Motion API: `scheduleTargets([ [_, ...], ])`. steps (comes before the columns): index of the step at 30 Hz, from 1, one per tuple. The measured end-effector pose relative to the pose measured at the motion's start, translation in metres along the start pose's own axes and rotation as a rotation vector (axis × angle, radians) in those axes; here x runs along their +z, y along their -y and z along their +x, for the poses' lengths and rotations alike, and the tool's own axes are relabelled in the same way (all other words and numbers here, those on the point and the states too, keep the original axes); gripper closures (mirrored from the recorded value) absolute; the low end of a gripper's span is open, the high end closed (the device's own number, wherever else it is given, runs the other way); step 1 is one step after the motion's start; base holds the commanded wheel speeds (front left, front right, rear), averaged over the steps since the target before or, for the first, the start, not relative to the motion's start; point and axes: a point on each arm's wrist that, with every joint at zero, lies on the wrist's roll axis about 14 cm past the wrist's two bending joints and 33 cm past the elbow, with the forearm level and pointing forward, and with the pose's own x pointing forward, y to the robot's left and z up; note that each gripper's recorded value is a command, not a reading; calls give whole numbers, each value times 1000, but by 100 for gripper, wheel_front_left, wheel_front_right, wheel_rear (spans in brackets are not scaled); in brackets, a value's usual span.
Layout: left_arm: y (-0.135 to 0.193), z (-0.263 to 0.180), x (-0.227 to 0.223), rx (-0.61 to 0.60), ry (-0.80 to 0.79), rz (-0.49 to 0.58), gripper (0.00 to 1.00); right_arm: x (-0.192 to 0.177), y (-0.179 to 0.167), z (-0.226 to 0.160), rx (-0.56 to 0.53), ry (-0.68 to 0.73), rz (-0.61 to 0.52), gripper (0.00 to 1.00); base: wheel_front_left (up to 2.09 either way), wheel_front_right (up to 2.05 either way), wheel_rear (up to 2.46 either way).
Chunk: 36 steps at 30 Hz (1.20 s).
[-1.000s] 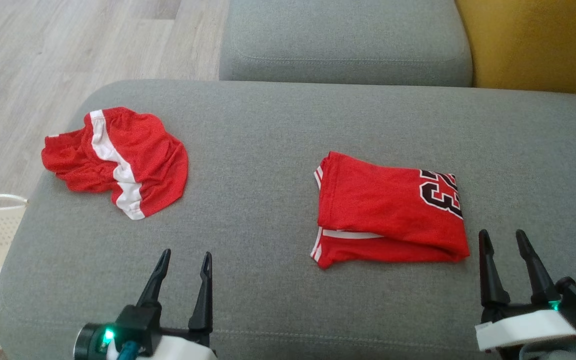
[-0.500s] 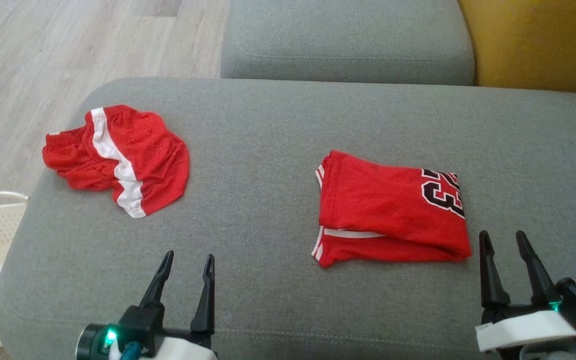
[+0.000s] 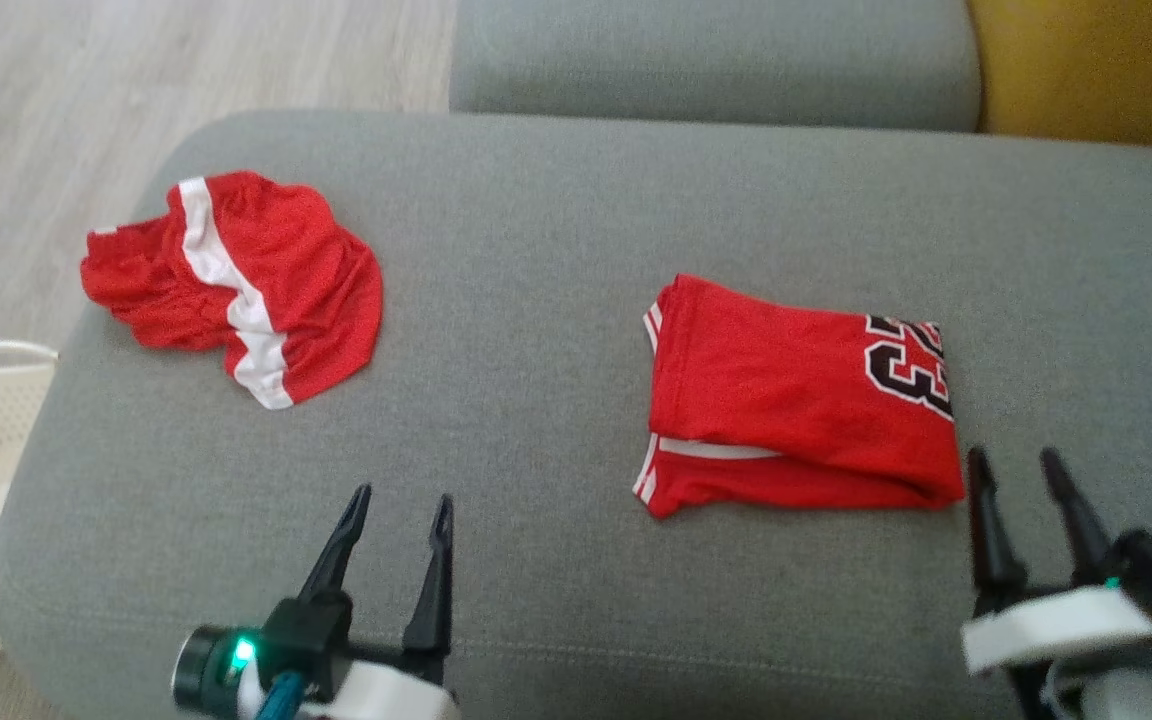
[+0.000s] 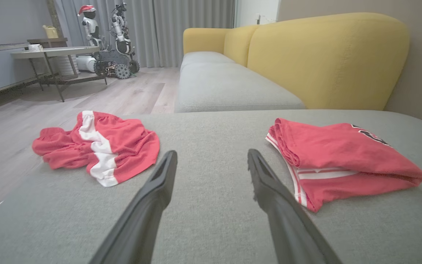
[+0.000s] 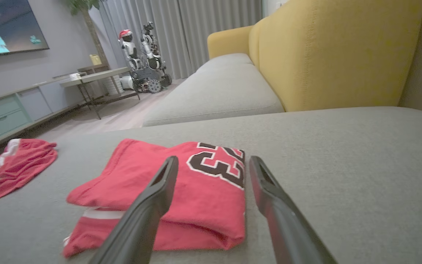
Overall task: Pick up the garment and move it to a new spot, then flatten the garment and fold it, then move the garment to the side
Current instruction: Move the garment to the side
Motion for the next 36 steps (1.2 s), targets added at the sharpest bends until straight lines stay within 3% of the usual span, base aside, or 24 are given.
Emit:
scheduleTargets([
  [4,8,18,3,-31,10,-1,0,5,29,30,-65,-21,-25,0,0,0,0],
  [11,19,38,-6,-73,-17,-6,0,-27,64,64,-139,-245,-15,0,0,0,0],
  [16,23,51,-10,-87,-25,-3,0,-57,63,77,-115,-433,-20,0,0,0,0],
  [21,26,58,-12,-95,-29,-1,0,-75,50,84,-71,-533,7,2,0,0,0],
  [22,27,59,-13,-97,-31,-4,0,-77,49,84,-64,-547,9,51,0,0,0],
  [23,27,59,-14,-97,-36,-9,0,-79,49,84,-58,-559,7,85,0,0,0],
  [24,27,60,-16,-95,-40,-11,0,-80,50,85,-55,-566,10,100,0,0,0],
  [33,38,74,-22,-124,-49,-28,0,-60,91,100,-97,-518,-40,100,0,0,0],
  [36,48,86,-22,-161,-38,-39,0,-42,125,106,-147,-471,-87,100,0,0,0],
])
